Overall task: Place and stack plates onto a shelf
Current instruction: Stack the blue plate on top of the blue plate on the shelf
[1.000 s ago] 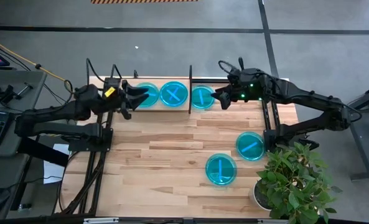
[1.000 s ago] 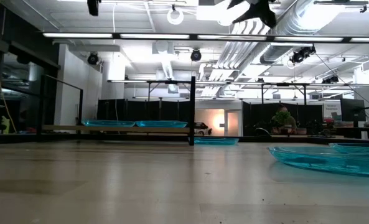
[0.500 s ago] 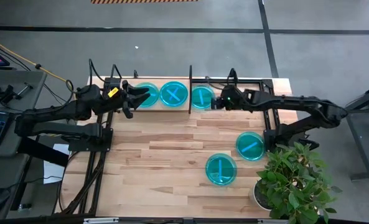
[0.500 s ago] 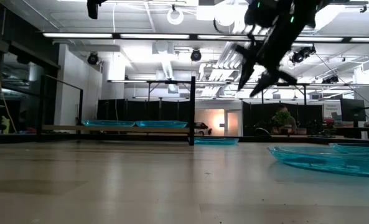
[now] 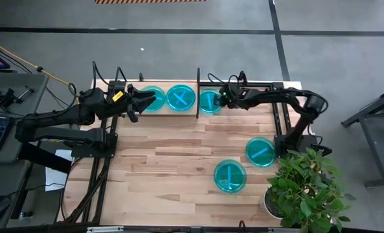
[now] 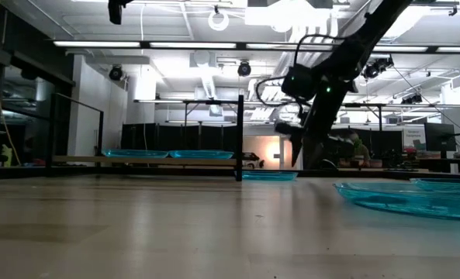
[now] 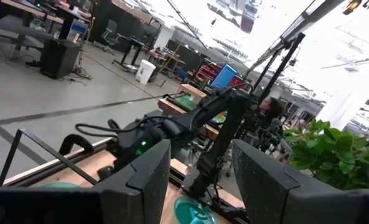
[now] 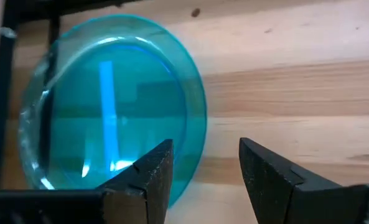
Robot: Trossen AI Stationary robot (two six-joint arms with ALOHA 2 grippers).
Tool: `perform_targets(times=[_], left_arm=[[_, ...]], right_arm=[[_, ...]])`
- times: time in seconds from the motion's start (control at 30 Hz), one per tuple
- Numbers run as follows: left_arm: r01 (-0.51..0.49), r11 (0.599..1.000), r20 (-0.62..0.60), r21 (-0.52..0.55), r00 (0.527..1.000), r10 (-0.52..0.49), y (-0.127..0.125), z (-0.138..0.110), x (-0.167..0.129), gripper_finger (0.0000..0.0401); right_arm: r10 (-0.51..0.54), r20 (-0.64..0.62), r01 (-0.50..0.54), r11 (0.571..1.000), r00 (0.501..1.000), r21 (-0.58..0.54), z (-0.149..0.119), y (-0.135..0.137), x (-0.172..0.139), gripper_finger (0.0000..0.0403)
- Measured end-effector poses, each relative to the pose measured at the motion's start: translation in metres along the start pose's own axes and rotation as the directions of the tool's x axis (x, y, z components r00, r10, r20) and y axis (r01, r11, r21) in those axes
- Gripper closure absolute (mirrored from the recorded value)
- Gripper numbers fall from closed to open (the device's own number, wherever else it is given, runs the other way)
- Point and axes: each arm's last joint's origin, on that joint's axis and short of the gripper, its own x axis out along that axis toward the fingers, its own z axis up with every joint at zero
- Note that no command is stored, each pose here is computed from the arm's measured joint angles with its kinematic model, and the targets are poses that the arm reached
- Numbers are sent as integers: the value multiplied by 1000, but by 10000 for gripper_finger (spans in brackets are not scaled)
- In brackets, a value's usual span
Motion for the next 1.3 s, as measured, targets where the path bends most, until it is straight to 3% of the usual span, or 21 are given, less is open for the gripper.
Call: perform_targets(times=[0.27,0.57,0.67,0.8,0.87,1.03,1.3], left_arm=[[-26,1000,12,0,1000,26,1,0,0,240],[-41,999,19,-1,999,41,1,0,0,240],[-44,999,21,-1,999,44,1,1,0,240],[-44,999,21,-1,999,44,1,1,0,240],[-44,999,21,-1,999,44,1,1,0,240],[-44,999,21,-1,999,44,1,1,0,240],[-44,999,21,-1,999,44,1,1,0,240]], right_arm=[[54,2,-54,994,999,92,1,2,23,236],[33,45,-41,982,998,183,-2,3,37,242],[35,56,-44,981,998,187,-1,3,39,273],[10,67,-22,983,998,184,-2,1,40,357],[10,68,-22,984,998,174,-2,1,40,390],[8,67,-15,995,998,97,1,1,30,397],[4,180,10,997,984,-80,30,-6,-28,402]])
